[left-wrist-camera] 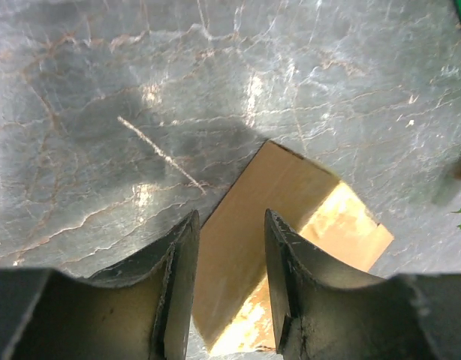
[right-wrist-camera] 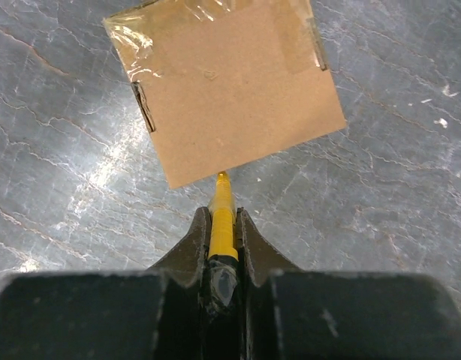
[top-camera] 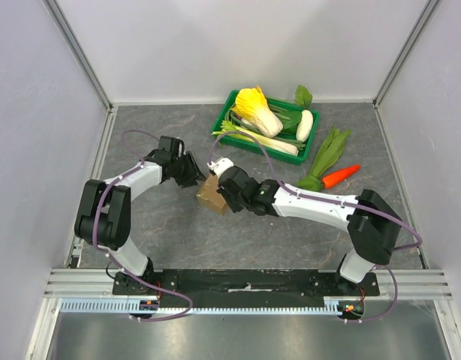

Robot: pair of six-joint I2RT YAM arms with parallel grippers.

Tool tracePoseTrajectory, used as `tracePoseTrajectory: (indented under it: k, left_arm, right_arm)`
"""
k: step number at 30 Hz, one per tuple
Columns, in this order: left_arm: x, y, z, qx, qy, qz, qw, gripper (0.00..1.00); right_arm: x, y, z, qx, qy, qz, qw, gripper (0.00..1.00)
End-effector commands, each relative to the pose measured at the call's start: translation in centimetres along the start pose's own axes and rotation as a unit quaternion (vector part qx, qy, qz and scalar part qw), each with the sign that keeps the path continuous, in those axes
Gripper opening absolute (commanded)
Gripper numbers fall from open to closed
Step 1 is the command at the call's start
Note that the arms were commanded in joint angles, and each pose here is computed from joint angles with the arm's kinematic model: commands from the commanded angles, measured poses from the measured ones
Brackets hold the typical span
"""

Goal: Unpack the express box

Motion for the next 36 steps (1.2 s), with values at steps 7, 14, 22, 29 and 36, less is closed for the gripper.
tracePoseTrajectory:
  k: [7, 14, 22, 29, 36]
  left_arm:
    - [2.4, 3.0, 6.1, 0.120, -0.117, 0.012, 0.986, 0.48]
    - [-2.3, 3.4, 8.3, 0.059, -0.088, 0.051, 0.993, 0.38]
    - [-6.8, 3.0, 7.2, 0.005, 0.005, 0.053, 0.999, 0.32]
    - [-6.3, 1.8, 4.6, -0.013, 0.034, 0.030, 0.999, 0.31]
    - [-4.4, 0.7, 3.4, -0.004, 0.037, 0.004, 0.999, 0.31]
  right_arm:
    - [3.2, -4.6, 8.7, -0.078, -0.064, -0.035, 0.994, 0.00]
    - [7.4, -8.2, 5.8, -0.135, -0.076, -0.028, 0.988, 0.00]
    - [8.3, -9.6, -2.1, -0.142, -0.029, -0.030, 0.989, 0.00]
    - [6.7, -6.7, -2.3, -0.094, -0.012, -0.050, 0.994, 0.00]
    - [5.5, -3.8, 1.2, -0.057, -0.017, -0.066, 0.996, 0.00]
Point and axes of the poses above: each gripper's point midway between its finger pads, its own z axis back along the fingers, its own y axis along the line the jaws close on, x = y × z, the point moved 1 cm from there along z, back along the fingers, and after that the axes turned 9 degrees about z, right-handed, at the moved point
